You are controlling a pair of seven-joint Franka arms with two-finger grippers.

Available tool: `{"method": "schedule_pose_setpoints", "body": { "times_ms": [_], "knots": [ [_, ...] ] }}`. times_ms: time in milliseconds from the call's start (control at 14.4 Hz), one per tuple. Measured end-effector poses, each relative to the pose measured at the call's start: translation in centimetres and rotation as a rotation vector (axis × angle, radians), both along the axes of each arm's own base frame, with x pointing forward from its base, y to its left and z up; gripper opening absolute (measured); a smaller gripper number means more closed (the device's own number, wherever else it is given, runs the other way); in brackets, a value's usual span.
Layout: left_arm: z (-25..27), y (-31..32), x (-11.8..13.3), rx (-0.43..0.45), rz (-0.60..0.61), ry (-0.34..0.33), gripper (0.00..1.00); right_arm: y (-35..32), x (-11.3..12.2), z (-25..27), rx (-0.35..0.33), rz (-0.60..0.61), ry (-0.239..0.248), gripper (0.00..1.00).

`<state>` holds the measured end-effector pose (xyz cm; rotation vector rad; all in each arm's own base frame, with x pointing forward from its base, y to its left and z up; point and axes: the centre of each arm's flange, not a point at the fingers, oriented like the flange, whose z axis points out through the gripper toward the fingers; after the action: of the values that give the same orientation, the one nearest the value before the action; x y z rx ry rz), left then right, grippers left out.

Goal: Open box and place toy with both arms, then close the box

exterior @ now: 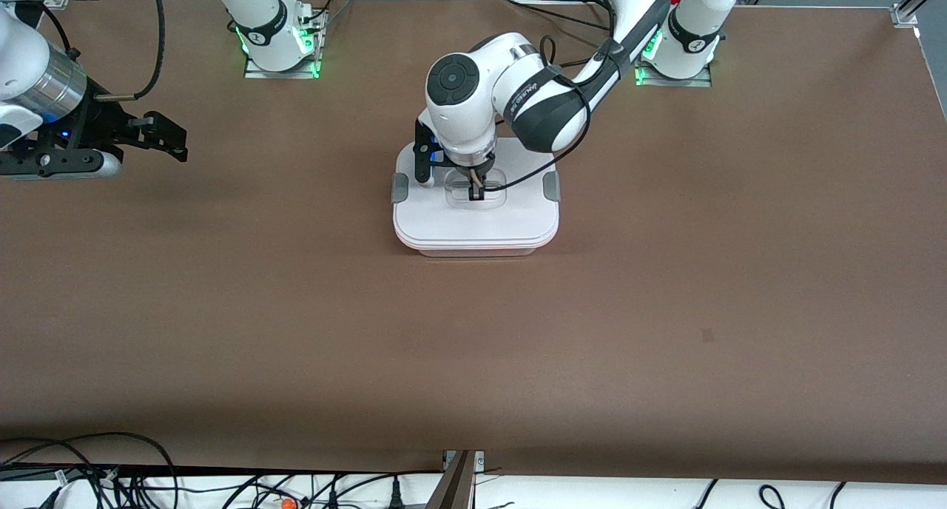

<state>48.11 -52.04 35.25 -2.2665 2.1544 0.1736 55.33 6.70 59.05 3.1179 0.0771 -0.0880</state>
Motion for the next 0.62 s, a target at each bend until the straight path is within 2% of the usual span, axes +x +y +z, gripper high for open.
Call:
{"method": "schedule_pose_setpoints", "body": {
  "times_ms": [623],
  "knots": [
    [0.1, 0.1, 0.32, -0.004, 0.004, -0.008, 0.07, -0.57, 0.07, 0.0, 0.0, -0.01, -0.001, 1.0]
  ]
}}
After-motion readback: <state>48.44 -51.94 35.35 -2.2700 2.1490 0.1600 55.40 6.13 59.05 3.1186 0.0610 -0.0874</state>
